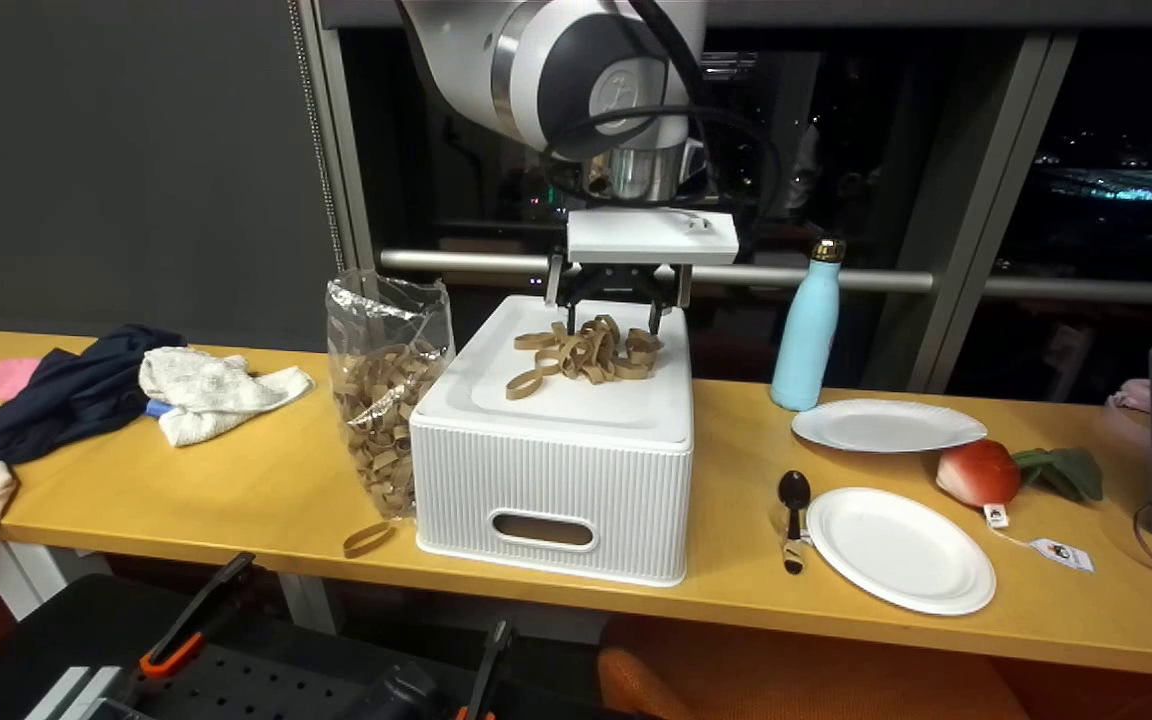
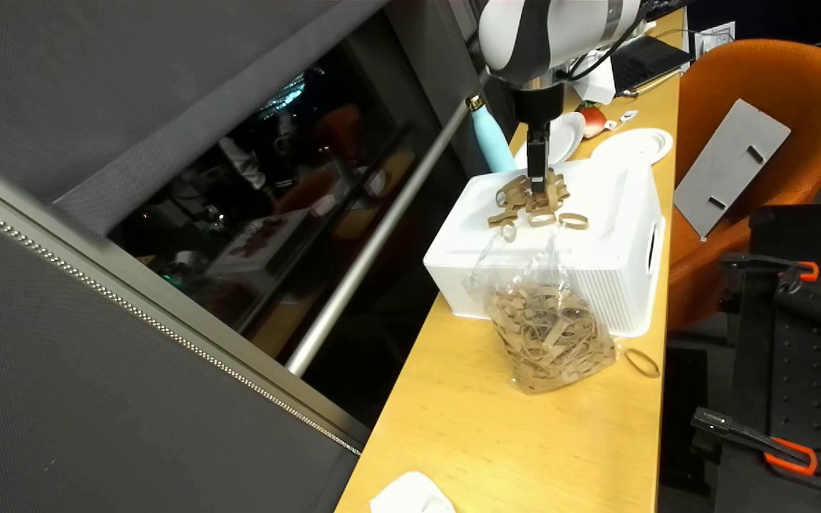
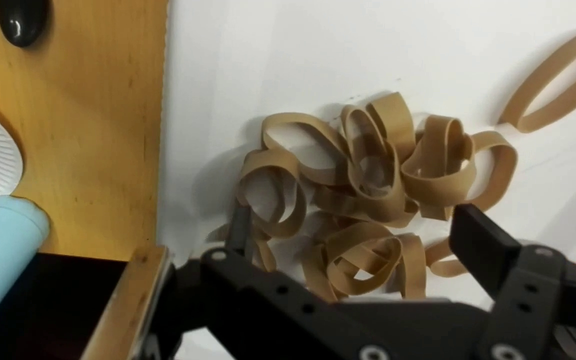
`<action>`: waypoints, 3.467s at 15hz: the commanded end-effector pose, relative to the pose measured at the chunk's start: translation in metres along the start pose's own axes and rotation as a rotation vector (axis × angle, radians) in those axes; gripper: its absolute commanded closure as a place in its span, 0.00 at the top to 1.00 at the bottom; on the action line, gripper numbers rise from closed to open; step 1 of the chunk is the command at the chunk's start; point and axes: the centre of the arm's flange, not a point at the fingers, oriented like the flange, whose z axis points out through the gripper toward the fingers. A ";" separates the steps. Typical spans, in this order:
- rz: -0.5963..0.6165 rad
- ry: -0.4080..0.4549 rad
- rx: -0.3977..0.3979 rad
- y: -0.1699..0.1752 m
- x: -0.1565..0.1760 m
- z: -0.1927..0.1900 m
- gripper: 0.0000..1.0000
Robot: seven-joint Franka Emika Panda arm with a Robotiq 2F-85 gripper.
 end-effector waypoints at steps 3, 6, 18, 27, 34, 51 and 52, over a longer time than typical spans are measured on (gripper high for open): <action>0.013 -0.001 0.043 0.015 0.010 0.020 1.00; 0.009 0.002 0.045 0.015 0.012 0.023 0.92; 0.008 0.018 0.056 0.007 0.020 0.017 0.00; 0.033 0.022 0.096 -0.022 0.047 -0.063 0.01; -0.086 -0.002 0.170 -0.090 0.100 -0.101 0.01; -0.164 -0.144 0.317 -0.179 0.098 -0.117 0.01; -0.160 -0.147 0.327 -0.177 0.096 -0.115 0.01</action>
